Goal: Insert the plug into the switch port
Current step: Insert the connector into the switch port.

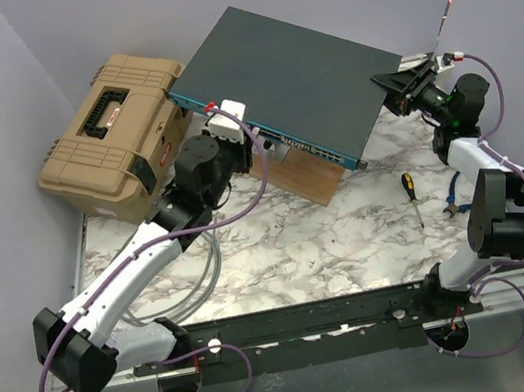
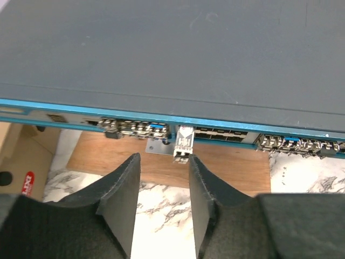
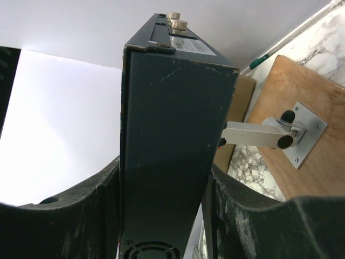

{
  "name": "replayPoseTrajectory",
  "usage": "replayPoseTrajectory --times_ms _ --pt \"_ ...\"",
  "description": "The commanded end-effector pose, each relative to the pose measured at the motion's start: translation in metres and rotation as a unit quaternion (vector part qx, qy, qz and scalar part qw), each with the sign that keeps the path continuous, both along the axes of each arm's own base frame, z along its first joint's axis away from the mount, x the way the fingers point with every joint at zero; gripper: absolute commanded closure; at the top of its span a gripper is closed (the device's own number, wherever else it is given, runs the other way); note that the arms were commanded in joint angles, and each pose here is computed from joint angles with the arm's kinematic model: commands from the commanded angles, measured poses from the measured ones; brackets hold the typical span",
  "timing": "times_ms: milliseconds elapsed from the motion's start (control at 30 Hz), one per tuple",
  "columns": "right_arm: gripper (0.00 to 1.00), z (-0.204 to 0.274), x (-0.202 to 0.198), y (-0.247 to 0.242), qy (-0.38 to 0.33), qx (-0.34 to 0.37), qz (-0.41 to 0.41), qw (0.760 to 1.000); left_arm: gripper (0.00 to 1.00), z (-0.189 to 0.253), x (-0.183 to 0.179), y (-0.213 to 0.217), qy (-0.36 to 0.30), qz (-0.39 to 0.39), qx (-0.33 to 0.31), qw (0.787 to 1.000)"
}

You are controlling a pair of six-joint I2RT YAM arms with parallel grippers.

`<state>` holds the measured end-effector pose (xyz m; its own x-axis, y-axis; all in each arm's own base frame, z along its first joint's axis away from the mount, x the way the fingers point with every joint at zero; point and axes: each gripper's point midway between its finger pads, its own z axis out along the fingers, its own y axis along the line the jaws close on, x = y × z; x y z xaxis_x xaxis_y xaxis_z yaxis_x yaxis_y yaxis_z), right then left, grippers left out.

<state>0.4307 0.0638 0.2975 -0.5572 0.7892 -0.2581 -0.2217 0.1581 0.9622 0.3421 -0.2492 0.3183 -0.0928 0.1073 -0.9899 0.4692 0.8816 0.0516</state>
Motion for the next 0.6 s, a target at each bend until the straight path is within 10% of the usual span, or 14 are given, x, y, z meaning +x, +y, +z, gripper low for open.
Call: replayPoseTrajectory --times_ms 0,567 --pt "0.96 0.005 0.001 0.008 -0.043 -0.046 0.018 0.998 0.57 0.012 -0.012 0.026 0.003 0.032 -0.001 0.999" --pt "0.96 0.002 0.009 0.006 -0.041 -0.046 0.018 0.998 1.0 -0.012 -0.017 -0.003 0.056 -0.025 -0.014 0.998"
